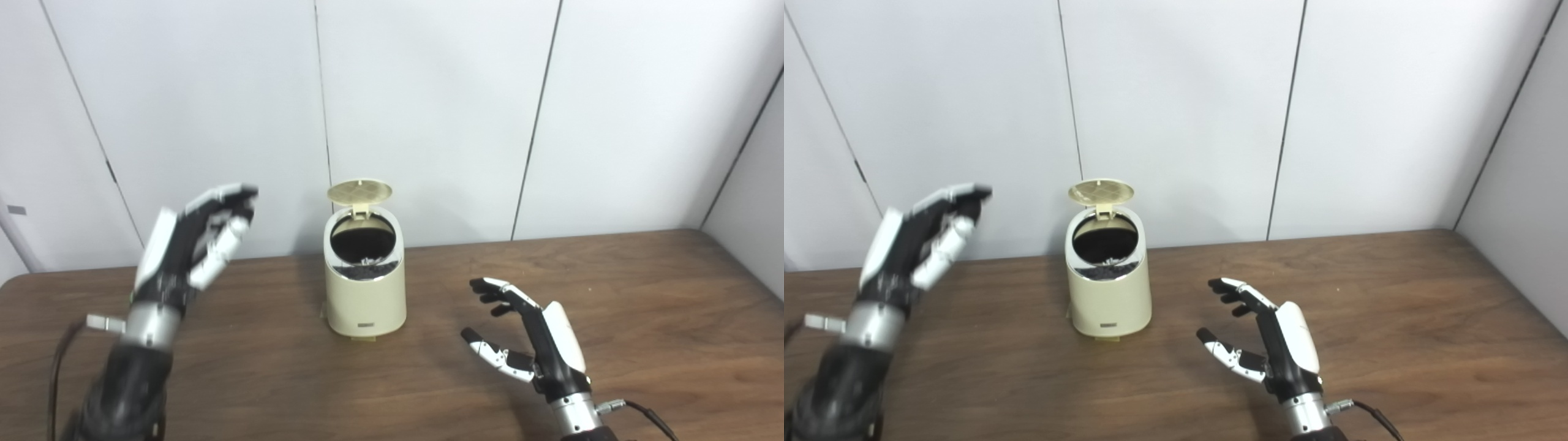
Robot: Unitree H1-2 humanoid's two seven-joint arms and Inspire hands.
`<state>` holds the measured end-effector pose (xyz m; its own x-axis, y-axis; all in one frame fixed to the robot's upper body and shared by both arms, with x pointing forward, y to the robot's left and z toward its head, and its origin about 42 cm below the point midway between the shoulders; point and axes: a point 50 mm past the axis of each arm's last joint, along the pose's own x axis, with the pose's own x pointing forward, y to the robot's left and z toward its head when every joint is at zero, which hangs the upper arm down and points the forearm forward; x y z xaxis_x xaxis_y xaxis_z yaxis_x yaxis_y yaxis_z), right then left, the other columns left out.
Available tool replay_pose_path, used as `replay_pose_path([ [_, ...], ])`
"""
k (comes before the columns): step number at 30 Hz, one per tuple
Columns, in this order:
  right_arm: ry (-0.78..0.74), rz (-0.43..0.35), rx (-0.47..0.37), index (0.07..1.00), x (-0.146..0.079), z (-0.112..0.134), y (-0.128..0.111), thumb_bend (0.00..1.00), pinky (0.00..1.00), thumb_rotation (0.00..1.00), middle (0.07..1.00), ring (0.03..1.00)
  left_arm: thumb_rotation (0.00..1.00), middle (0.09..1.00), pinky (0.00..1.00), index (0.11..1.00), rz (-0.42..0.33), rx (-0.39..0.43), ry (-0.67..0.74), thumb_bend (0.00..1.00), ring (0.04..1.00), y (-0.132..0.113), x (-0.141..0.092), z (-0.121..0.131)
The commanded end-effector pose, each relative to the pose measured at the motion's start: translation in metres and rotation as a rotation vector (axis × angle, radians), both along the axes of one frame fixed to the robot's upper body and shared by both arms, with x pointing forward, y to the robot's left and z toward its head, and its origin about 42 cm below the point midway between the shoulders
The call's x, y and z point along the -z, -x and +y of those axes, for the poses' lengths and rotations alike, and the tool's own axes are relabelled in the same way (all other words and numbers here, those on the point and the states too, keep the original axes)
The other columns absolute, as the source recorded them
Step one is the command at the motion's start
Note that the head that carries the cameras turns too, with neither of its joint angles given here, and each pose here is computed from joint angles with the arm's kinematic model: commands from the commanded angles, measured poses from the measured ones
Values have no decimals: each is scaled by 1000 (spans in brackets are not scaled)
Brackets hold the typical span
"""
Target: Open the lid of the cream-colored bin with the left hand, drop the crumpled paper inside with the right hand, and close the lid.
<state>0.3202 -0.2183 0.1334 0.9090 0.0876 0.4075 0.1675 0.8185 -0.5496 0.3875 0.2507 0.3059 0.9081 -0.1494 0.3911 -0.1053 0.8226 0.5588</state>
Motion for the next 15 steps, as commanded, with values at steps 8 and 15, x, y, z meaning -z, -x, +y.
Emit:
replay_pose_path([
  [8, -10, 31, -2, 736, 22, 6, 7, 253, 565, 296, 723, 686, 1000, 815, 692, 791, -193, 40, -158, 912, 816, -23, -104, -38],
  [15, -6, 23, -4, 733, 22, 8, 6, 252, 549, 312, 717, 674, 1000, 879, 793, 825, -154, 111, -308, 957, 882, -32, -133, -70],
])
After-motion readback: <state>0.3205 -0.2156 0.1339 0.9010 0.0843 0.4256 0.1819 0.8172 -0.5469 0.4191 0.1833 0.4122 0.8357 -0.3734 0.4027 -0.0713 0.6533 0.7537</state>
